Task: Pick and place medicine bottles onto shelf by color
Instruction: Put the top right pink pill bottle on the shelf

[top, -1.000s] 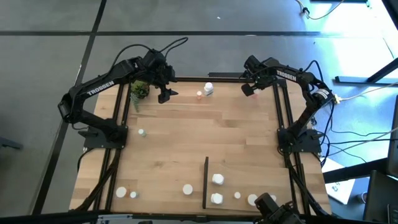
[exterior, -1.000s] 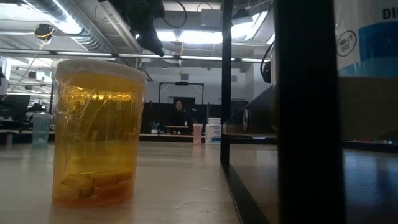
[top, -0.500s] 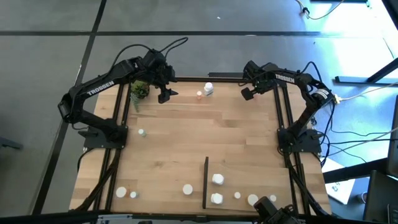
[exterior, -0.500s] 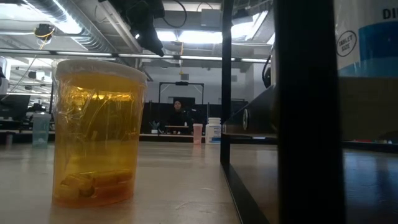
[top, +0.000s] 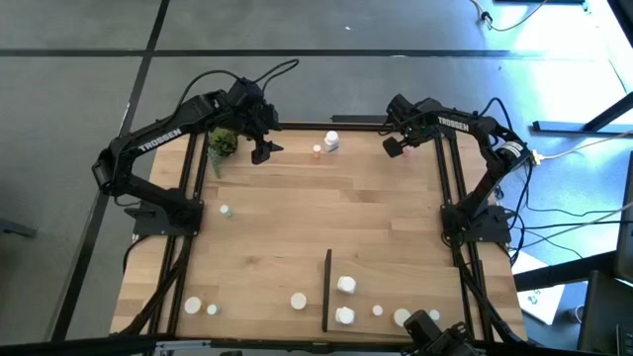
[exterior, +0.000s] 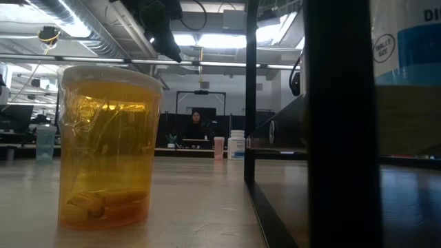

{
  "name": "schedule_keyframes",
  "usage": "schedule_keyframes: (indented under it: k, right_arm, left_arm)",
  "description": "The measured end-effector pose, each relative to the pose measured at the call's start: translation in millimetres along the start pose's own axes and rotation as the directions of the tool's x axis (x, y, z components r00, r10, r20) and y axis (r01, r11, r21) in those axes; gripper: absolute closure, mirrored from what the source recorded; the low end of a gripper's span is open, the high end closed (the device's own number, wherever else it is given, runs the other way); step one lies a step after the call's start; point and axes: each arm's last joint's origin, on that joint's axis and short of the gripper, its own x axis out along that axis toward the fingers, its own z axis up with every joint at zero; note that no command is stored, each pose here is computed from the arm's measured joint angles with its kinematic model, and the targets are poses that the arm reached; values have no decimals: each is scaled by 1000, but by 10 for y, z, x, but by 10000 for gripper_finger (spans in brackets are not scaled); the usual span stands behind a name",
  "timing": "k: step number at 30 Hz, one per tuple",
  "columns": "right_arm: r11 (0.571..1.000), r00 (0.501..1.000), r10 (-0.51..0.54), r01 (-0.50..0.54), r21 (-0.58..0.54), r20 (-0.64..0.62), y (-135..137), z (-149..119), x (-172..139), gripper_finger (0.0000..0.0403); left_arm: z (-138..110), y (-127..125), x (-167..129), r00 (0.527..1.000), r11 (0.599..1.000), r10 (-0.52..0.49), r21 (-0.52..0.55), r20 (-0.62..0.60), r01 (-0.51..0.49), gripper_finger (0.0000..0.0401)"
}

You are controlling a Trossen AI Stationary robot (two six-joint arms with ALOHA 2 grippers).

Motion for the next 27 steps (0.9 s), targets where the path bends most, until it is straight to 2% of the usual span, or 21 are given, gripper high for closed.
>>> schedule_keyframes:
  k: [12, 27]
  right_arm:
    - [1000, 1000, 1, -1, 26, 2, -5, 3, 1, 92]
    - [998, 1000, 5, -4, 56, -13, 0, -39, 59, 96]
  left_arm:
    - [0, 0, 0, 1000, 1000, 0, 0, 0, 0, 109]
    - [0, 0, 0, 1000, 1000, 0, 0, 0, 0, 109]
